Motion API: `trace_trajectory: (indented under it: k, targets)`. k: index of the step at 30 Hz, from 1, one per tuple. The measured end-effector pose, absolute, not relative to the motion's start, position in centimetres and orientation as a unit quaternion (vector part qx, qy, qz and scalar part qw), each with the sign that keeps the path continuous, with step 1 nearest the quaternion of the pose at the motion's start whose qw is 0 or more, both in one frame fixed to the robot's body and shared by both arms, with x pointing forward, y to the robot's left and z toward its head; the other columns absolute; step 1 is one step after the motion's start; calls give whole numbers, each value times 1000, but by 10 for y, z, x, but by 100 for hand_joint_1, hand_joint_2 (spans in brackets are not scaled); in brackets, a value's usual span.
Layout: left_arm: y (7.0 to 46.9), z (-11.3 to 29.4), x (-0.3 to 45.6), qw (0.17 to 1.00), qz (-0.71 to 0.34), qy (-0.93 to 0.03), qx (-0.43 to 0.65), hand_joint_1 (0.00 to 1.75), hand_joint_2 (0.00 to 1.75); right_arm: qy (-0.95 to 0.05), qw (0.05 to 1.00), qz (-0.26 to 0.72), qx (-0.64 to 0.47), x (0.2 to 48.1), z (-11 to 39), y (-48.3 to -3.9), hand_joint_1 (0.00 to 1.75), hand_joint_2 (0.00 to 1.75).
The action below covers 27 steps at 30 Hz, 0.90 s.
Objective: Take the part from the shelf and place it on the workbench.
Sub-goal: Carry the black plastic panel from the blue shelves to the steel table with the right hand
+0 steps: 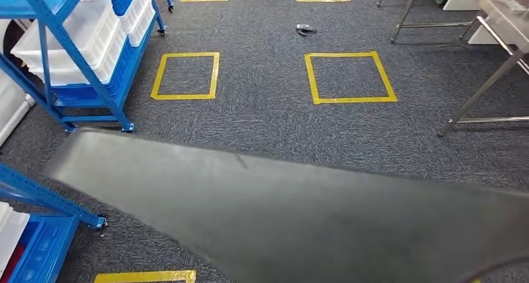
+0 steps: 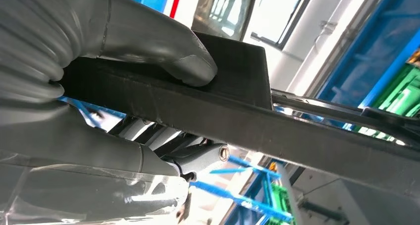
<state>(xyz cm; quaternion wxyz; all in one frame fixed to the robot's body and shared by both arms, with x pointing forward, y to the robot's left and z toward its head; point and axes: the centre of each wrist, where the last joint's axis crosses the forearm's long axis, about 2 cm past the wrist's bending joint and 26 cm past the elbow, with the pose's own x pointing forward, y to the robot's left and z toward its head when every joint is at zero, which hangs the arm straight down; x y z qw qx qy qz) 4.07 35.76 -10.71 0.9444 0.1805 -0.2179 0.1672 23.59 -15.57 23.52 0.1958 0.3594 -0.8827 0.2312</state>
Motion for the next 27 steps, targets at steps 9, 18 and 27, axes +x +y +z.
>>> trace_trajectory:
  k: [9,18,27]
  targets:
    - [345,-108,42,942,180,-219,179,0,175,-869,196,246,382,235,231,-151,168,175]
    - [335,-110,38,940,193,-220,176,0,175,-854,213,261,396,239,220,-148,168,175]
    - [330,-110,40,937,205,-225,172,0,175,-844,235,264,404,251,211,-148,168,175]
